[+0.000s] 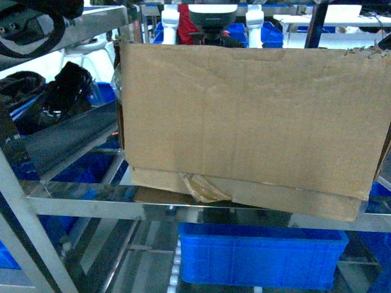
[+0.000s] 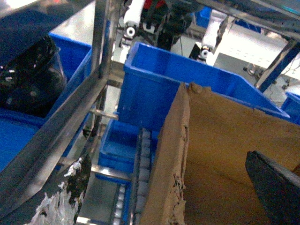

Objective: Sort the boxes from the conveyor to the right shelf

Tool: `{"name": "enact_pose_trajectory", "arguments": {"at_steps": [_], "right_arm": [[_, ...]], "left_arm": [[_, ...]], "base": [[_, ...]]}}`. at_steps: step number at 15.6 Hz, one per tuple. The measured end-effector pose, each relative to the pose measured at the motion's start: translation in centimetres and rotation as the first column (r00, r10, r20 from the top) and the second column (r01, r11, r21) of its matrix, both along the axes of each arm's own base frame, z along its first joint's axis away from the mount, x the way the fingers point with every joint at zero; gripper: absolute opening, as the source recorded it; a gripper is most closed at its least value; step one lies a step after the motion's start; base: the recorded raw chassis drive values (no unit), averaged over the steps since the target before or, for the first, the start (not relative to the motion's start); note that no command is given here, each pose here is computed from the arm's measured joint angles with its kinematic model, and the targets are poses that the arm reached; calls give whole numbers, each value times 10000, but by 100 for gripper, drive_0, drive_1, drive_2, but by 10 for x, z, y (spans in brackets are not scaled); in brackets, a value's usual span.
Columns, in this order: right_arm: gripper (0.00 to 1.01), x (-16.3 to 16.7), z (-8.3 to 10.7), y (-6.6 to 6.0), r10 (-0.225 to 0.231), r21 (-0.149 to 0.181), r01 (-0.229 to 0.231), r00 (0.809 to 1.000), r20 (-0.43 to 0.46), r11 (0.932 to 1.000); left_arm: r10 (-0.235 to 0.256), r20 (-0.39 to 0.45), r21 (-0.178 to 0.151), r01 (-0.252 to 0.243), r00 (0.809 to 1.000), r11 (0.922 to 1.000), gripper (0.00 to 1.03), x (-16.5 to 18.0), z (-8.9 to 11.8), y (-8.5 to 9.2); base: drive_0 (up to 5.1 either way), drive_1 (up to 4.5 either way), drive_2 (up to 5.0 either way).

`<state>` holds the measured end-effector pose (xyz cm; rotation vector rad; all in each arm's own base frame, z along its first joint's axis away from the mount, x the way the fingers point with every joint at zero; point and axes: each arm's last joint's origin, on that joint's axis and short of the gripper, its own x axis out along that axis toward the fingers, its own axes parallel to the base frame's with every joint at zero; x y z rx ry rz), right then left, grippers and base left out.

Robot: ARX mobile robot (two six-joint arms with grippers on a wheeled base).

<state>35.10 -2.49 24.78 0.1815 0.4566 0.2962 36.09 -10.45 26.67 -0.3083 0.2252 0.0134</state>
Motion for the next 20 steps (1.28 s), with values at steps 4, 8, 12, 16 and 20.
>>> {"name": "enact_pose_trajectory", "arguments": {"at_steps": [4, 8, 12, 16, 20], "right_arm": [[98, -1, -1, 0, 1, -33, 1, 9995, 319, 10000], [98, -3, 1, 1, 142, -32, -139, 9950, 985, 9999], [98, -29, 26, 12, 485, 853, -629, 9857, 1616, 9944], [98, -80, 39, 16, 809, 1750, -876, 9957, 451, 9807], [82, -97, 31, 16, -1128, 316, 1084, 9489, 2947, 9936]], "left_arm": [[28, 320, 20, -29, 9995, 10000, 98, -2, 5, 2], [-240, 230, 212, 235, 9994, 9995, 98, -11, 6, 5], [-412, -342, 31, 413, 9986, 9991, 98, -43, 11, 16], [-653, -847, -289, 631, 9943, 9976, 98, -78, 17, 35], [-345, 577, 255, 330, 9977, 9991, 91, -88, 19, 43]], "base": [[0, 0, 0], [0, 0, 0], [0, 0, 0], [0, 0, 0], [0, 0, 0]]}}
